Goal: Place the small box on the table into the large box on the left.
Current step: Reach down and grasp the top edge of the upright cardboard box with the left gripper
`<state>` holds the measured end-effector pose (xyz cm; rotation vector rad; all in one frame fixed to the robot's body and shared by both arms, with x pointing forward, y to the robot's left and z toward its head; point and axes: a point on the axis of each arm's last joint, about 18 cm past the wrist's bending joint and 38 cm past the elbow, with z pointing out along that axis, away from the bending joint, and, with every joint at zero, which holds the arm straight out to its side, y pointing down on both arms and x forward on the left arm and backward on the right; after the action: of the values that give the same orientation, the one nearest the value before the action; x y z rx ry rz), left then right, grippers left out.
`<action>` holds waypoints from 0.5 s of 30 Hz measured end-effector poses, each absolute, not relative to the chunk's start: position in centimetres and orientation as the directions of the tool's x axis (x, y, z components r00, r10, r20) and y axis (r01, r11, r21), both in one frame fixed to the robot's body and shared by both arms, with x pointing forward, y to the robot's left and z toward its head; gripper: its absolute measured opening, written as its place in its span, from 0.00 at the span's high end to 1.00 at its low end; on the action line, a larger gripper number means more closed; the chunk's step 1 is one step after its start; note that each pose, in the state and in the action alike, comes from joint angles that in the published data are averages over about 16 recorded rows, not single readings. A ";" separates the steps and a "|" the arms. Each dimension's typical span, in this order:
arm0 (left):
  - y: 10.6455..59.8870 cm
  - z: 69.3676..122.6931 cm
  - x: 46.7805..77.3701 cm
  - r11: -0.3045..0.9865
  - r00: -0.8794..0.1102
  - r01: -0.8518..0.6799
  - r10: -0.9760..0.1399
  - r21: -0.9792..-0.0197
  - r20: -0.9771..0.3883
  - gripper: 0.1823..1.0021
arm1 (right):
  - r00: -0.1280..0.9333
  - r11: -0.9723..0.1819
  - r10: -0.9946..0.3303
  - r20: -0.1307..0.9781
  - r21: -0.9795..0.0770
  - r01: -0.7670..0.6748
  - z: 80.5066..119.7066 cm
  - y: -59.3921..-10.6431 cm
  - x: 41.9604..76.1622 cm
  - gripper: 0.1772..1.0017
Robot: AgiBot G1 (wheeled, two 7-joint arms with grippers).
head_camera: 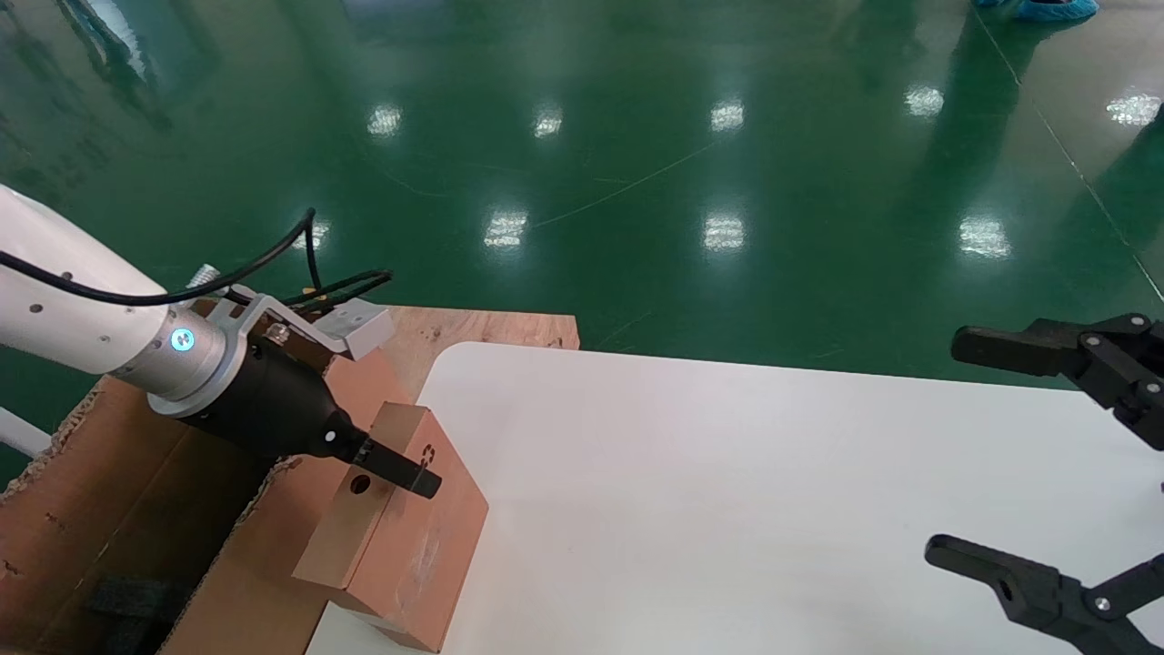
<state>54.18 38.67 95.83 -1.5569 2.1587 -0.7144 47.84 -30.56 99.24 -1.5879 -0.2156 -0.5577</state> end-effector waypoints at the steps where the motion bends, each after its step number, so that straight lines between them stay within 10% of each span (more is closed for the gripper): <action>1: 38.7 95.8 54.2 0.256 -0.312 -0.755 -0.950 -0.604 -0.013 0.02 | 0.860 -0.107 -0.192 0.472 -0.881 0.460 99.2 -30.6 47.8 0.00; 15: 38.7 95.8 54.2 0.256 -0.311 -0.756 -0.950 -0.603 -0.014 0.18 | 0.860 -0.107 -0.192 0.472 -0.881 0.460 99.2 -30.6 47.8 0.00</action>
<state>54.17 38.71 95.81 -1.5574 2.1585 -0.7114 47.84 -30.56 99.24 -1.5879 -0.2156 -0.5577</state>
